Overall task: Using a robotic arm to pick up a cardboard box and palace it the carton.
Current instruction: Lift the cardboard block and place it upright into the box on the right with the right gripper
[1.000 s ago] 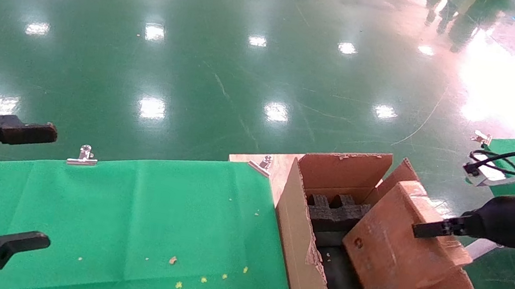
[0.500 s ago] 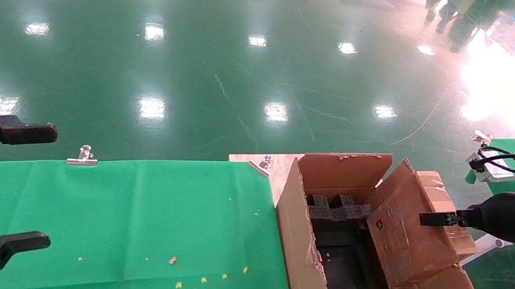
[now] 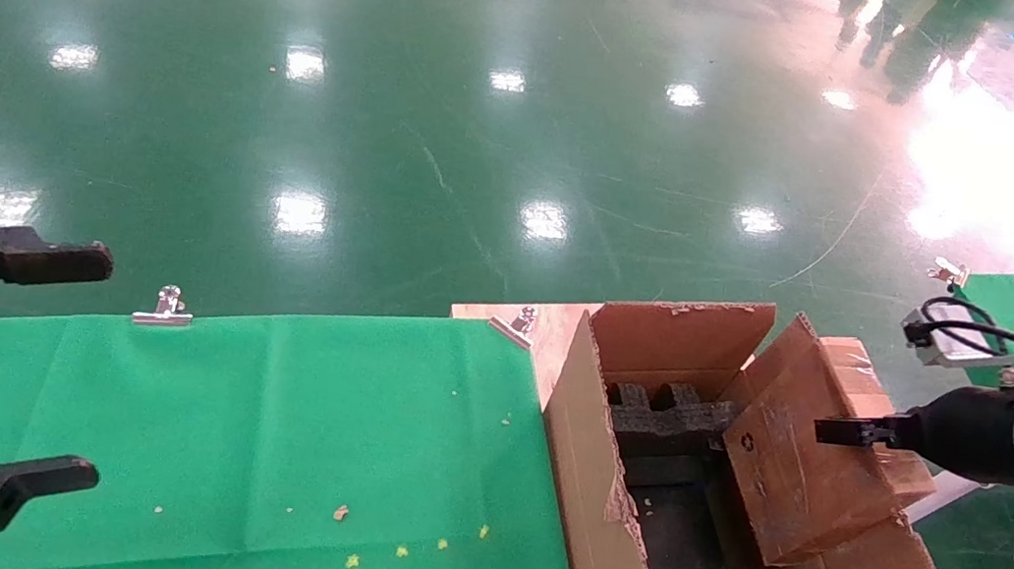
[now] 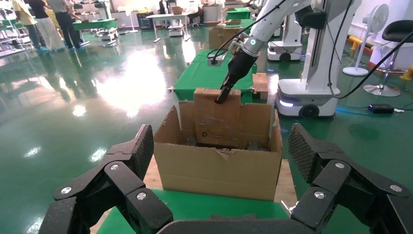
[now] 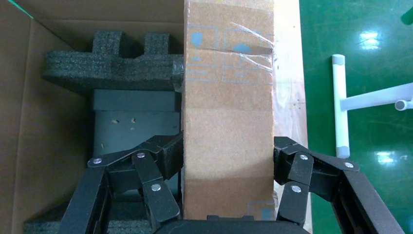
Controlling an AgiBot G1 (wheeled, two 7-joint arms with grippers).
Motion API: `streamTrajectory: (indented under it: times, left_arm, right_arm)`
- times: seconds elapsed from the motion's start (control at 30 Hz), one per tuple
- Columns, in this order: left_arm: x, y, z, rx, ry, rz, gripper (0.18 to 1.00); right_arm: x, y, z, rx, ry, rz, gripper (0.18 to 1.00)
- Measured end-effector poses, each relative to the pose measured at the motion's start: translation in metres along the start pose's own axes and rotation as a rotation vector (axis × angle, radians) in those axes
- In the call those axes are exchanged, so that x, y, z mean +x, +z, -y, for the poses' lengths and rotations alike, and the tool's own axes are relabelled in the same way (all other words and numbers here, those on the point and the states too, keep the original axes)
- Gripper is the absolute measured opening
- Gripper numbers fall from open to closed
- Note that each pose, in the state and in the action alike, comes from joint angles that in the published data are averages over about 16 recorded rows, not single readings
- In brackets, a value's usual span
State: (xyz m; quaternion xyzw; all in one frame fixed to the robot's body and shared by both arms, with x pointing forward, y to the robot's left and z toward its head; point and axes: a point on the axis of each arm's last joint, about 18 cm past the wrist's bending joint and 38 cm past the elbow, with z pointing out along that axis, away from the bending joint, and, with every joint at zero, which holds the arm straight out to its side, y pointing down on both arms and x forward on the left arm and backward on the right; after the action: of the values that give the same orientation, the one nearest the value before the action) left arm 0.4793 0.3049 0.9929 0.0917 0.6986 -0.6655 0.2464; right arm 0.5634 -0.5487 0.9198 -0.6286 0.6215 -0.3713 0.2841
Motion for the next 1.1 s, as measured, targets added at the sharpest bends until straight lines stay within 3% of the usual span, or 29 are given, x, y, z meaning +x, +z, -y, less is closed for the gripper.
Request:
streamTrajectory:
  times: [1.1]
  left_arm:
    - [0.0, 0.0, 0.0, 0.0, 0.0, 0.0, 1.0]
  right_arm:
    - [-0.033, 0.063, -0.026, -0.064, -0.046, -0.038, 0.292]
